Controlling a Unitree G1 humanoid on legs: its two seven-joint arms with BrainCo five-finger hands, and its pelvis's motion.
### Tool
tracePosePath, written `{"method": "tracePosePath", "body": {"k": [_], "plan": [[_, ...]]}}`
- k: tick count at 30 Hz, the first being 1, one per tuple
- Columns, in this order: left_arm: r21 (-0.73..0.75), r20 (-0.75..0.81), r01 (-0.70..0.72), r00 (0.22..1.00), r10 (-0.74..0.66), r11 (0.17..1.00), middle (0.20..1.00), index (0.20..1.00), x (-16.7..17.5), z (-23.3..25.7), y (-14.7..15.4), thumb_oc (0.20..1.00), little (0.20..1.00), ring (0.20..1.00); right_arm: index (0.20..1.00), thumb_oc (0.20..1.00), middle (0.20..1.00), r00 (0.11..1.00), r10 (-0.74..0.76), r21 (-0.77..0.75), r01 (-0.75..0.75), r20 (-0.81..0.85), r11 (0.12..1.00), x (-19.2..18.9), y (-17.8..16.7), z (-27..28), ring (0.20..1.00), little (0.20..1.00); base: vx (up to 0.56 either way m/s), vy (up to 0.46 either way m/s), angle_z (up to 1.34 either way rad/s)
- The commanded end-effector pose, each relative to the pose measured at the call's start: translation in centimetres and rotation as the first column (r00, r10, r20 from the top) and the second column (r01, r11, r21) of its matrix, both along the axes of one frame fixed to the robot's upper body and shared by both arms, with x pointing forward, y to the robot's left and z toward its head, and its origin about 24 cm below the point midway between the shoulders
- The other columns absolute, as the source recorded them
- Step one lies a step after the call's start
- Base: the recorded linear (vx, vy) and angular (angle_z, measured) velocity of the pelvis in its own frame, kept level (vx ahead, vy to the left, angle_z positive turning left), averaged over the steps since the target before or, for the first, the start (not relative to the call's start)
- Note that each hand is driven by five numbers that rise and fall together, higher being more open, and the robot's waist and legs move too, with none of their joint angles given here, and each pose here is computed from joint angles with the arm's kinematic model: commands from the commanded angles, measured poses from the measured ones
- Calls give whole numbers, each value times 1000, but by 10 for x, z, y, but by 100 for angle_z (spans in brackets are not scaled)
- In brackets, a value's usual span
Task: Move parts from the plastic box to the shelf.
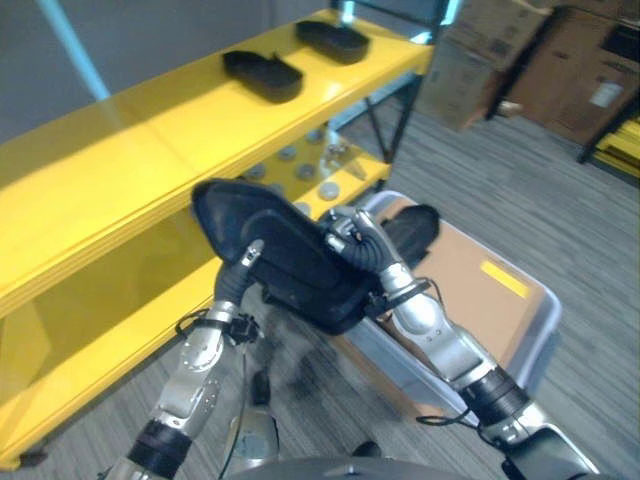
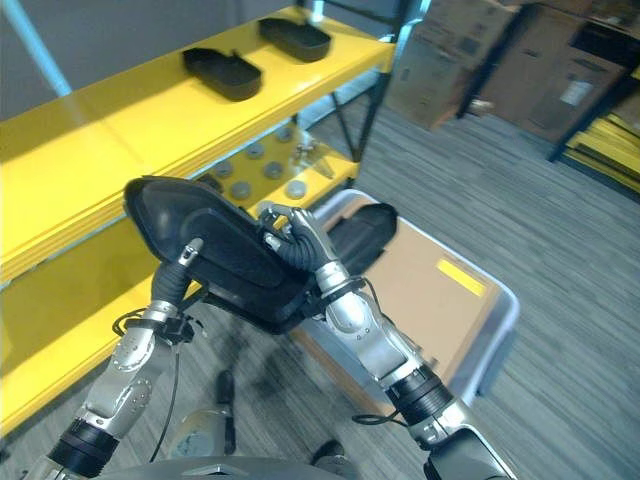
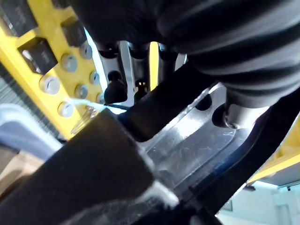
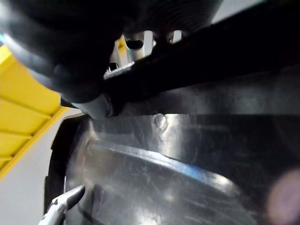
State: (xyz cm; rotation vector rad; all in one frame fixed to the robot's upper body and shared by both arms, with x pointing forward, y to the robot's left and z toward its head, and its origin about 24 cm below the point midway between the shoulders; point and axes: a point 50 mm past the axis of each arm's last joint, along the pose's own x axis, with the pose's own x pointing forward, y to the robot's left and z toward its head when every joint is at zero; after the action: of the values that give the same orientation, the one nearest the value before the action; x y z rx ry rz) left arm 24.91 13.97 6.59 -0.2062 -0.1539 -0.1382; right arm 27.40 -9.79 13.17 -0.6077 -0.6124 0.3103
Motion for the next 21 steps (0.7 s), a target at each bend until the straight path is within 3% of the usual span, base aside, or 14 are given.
{"method": "tracePosePath", "body": {"k": [1,7,11,21], "plan": [[72,272,-79,961,57,994,200,200,5,49,18,200,200,200,200,200,200,981,141,118,-157,137,980,-15,14,33,200,200,159,193,71],[231,408,-140,912,35,963,200,200,7,73,24,200,200,200,200,200,200,987,142,173,-153,74,973,-11,19,25,200,200,331,466,84],[279,444,-138,896,0,950,200,200,12,78,14,200,200,200,200,200,200,987,141,184,-152,71,971,-15,15,23,200,200,247,214,65],[315,476,-93,876,-73,944,200,200,10,83,5,200,200,200,200,200,200,985,163,212,-172,55,962,-26,1,21,200,200,197,-161,76]]}}
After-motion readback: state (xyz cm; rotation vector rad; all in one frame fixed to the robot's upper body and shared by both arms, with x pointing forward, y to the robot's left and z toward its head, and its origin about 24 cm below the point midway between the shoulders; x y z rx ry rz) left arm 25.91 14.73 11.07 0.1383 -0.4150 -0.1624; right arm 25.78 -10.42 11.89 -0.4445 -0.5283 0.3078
